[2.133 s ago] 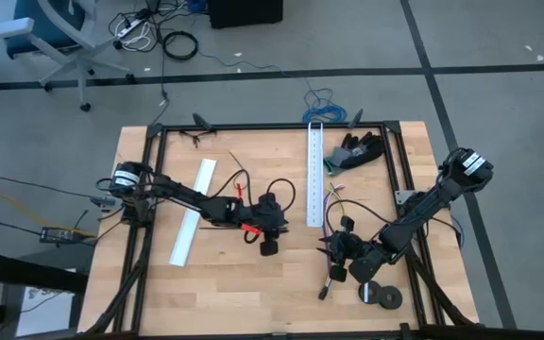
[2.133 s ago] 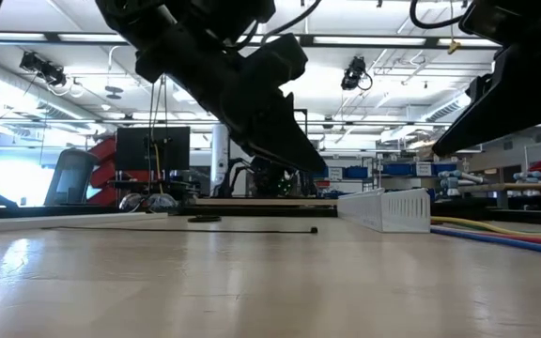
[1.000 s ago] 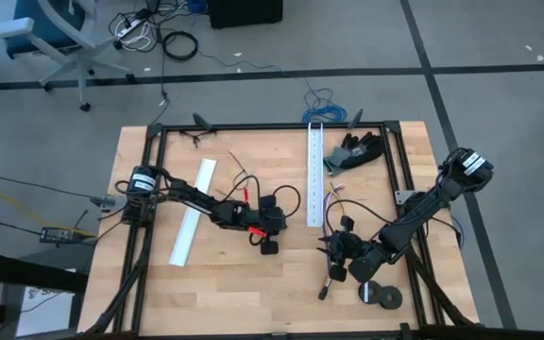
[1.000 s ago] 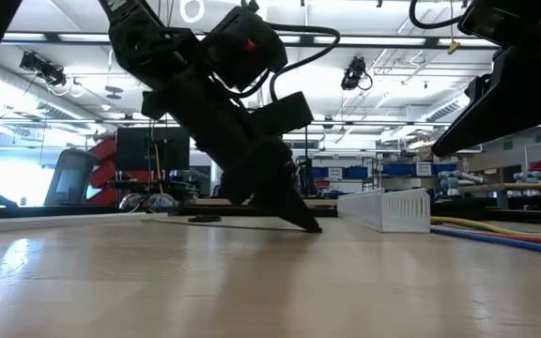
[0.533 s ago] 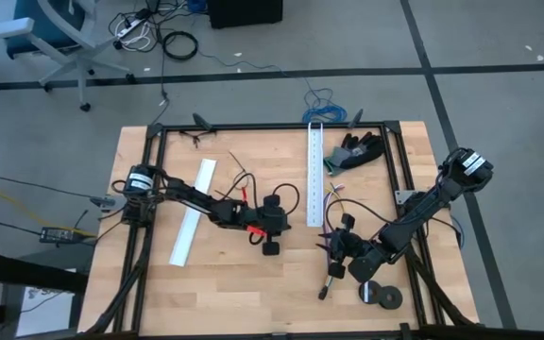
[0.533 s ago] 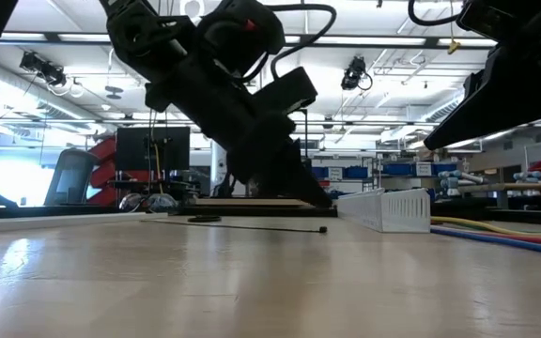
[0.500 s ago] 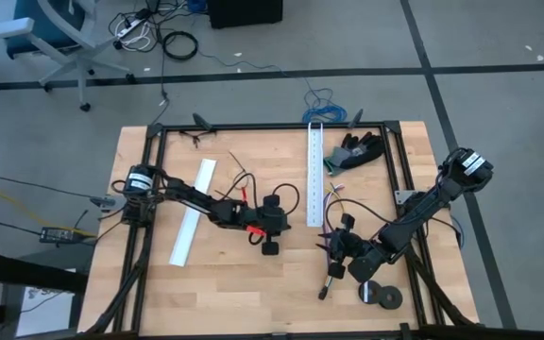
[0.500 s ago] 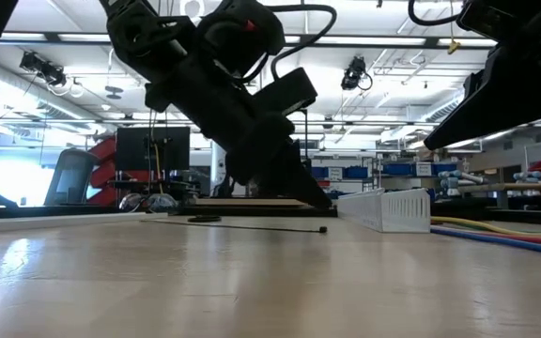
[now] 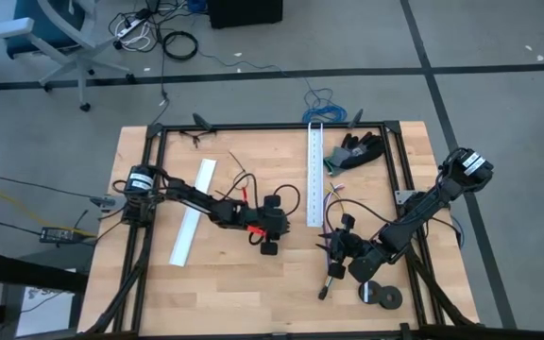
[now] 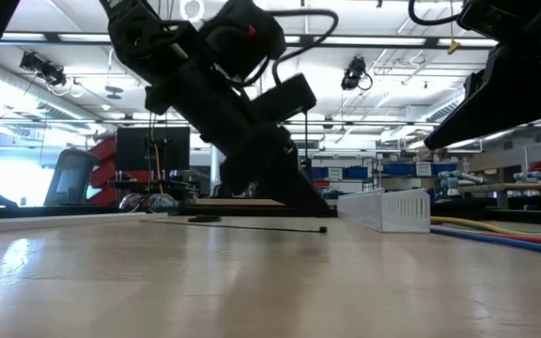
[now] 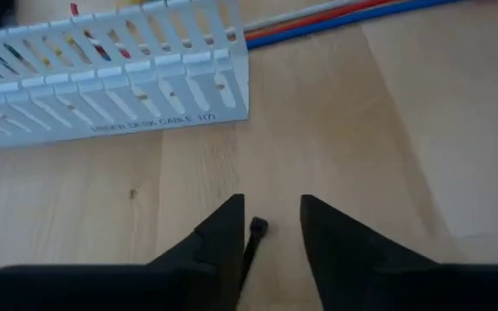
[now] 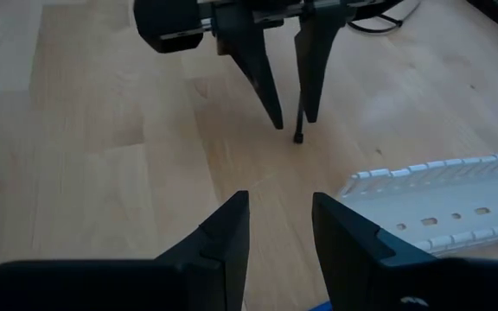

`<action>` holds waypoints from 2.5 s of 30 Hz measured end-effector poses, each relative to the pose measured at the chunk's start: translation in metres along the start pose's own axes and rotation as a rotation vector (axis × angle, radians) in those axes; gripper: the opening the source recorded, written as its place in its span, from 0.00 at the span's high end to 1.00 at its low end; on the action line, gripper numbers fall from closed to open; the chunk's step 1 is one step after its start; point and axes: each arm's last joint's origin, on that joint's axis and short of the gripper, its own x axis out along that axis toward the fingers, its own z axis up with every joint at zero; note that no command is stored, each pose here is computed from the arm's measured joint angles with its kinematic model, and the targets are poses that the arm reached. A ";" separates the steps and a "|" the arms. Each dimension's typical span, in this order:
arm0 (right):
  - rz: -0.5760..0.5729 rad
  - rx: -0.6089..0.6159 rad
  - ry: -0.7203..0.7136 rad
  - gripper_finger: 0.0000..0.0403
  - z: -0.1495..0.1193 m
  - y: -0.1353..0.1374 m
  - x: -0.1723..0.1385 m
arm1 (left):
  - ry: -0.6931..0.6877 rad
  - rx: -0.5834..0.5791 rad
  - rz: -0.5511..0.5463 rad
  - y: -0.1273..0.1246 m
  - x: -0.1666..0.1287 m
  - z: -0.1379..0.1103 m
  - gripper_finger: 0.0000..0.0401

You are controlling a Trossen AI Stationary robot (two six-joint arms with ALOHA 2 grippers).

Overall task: Ziptie cables
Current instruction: Prepare the black zip tie

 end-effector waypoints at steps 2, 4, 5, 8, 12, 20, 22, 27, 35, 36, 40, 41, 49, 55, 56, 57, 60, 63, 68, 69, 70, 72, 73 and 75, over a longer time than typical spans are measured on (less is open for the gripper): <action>0.000 0.000 0.000 0.72 0.000 0.000 0.000 | 0.024 -0.002 0.005 0.002 0.004 -0.005 0.68; 0.000 0.000 0.000 0.72 0.000 0.000 0.000 | 0.033 -0.005 0.006 0.004 0.007 -0.008 0.68; 0.000 0.000 0.000 0.72 0.000 0.000 0.000 | 0.033 -0.007 -0.001 0.005 0.008 -0.009 0.69; 0.001 0.000 0.000 0.72 0.000 0.000 0.000 | 0.029 0.016 -0.020 0.005 0.009 -0.009 0.71; 0.001 -0.001 0.001 0.72 0.000 0.000 0.000 | 0.014 0.035 -0.028 0.005 0.009 -0.008 0.78; 0.001 0.000 0.001 0.72 0.000 0.000 0.000 | -0.022 0.029 -0.066 0.002 0.020 -0.013 0.87; -0.001 0.005 0.002 0.72 0.000 0.000 0.001 | -0.041 0.026 -0.087 0.001 0.023 -0.014 0.88; 0.002 0.006 0.008 0.72 0.000 -0.001 0.001 | -0.061 0.010 -0.072 0.001 0.023 -0.013 0.97; -0.002 0.001 0.013 0.72 -0.001 -0.001 0.001 | -0.190 0.004 -0.086 0.003 0.011 0.008 0.99; -0.004 -0.001 0.015 0.72 -0.001 -0.002 0.001 | -0.191 0.004 -0.086 0.004 0.008 0.010 1.00; -0.010 -0.008 0.019 0.72 -0.002 -0.002 0.001 | -0.235 0.031 -0.096 0.003 -0.003 0.022 1.00; -0.011 -0.009 0.020 0.72 -0.002 -0.002 0.001 | -0.243 0.047 -0.091 0.003 -0.006 0.025 1.00; -0.011 -0.009 0.021 0.72 -0.002 -0.002 0.001 | -0.150 0.026 -0.055 0.005 -0.008 0.018 0.94; -0.011 -0.010 0.021 0.72 -0.002 -0.002 0.001 | -0.130 0.019 -0.043 0.003 -0.008 0.017 0.84; -0.011 -0.010 0.021 0.72 -0.002 -0.002 0.001 | -0.127 0.030 -0.041 0.003 -0.008 0.017 0.82; -0.011 -0.010 0.021 0.72 -0.002 -0.002 0.001 | -0.125 0.038 -0.039 0.003 -0.008 0.016 0.80; -0.011 -0.009 0.021 0.72 -0.002 -0.002 0.001 | -0.130 0.066 -0.035 0.002 -0.005 0.015 0.73; -0.010 -0.009 0.021 0.72 -0.002 -0.002 0.001 | -0.117 0.082 -0.036 0.001 0.000 0.010 0.69; -0.010 -0.009 0.021 0.72 -0.002 -0.002 0.001 | -0.134 0.080 -0.039 0.000 0.004 0.009 0.69; -0.012 -0.009 0.021 0.72 -0.002 -0.003 0.001 | -0.146 0.079 -0.047 0.000 0.004 0.010 0.69; -0.012 -0.008 0.022 0.72 -0.001 -0.003 0.002 | -0.154 0.078 -0.053 0.001 0.005 0.010 0.69; -0.013 -0.008 0.022 0.72 -0.001 -0.003 0.002 | -0.162 0.075 -0.056 0.001 0.008 0.008 0.69; -0.016 -0.007 0.022 0.72 -0.001 -0.003 0.002 | -0.153 0.077 -0.058 0.000 0.011 0.005 0.70; -0.020 -0.008 0.025 0.72 -0.001 -0.004 0.003 | -0.138 0.078 -0.060 -0.001 0.015 0.001 0.70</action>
